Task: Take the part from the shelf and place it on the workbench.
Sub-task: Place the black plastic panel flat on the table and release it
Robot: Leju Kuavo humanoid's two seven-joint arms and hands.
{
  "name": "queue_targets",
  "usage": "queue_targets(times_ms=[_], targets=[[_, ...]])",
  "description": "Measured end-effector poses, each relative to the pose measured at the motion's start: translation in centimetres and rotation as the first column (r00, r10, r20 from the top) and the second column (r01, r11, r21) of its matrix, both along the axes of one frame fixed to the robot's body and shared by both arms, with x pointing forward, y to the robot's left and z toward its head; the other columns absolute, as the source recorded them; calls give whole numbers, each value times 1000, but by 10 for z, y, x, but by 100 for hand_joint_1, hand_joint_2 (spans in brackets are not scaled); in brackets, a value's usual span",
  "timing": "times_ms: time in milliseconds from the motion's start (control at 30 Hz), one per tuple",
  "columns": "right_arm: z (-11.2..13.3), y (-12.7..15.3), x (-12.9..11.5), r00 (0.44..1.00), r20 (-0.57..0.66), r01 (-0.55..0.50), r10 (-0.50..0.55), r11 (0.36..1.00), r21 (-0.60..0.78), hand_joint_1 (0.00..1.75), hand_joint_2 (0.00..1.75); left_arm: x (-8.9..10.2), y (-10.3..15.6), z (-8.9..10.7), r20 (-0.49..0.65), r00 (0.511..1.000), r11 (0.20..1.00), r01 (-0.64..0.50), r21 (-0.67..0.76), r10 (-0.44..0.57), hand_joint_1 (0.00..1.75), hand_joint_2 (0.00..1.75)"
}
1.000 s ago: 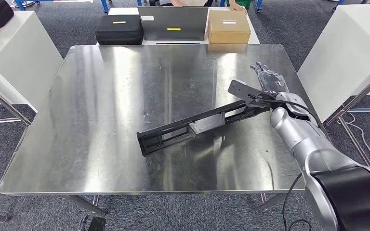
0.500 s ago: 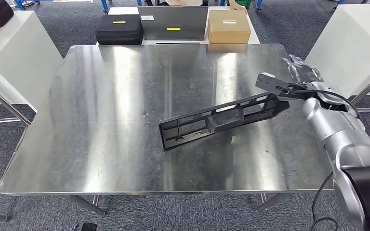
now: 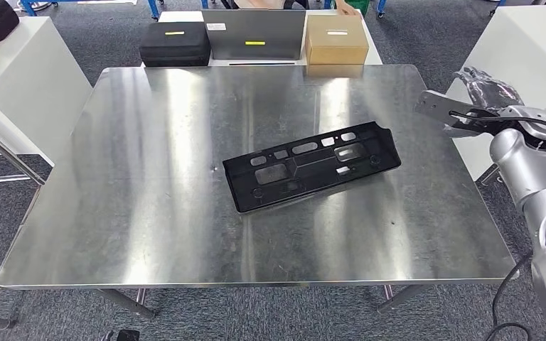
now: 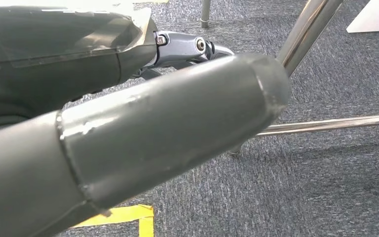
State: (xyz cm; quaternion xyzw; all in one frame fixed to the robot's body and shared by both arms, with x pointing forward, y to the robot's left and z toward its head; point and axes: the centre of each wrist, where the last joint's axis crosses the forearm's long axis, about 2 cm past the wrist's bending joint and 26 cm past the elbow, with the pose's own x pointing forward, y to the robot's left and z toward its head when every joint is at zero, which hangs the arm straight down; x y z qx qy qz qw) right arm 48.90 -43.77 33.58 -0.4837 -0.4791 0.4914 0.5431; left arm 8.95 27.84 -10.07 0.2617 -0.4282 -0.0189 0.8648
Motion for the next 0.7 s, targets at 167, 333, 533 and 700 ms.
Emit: queue_targets(times_ms=[167, 333, 533, 700], targets=[[5, -13, -4, 1000, 10, 20, -20, 1000, -13, 0, 175, -2, 0, 0, -6, 1000, 1000, -12, -1, 12, 0, 0], [17, -40, -14, 997, 50, 54, -53, 998, -31, 0, 175, -9, 1, -2, -18, 999, 999, -39, -3, 39, 0, 0], [14, -92, -56, 983, 146, 111, -112, 994, 16, 0, 175, -19, 2, -4, -34, 997, 998, -66, -6, 65, 0, 0], [-50, -132, -140, 961, 233, 154, -151, 988, 8, 0, 175, -26, -1, -5, -38, 996, 997, -77, -10, 76, 0, 0]])
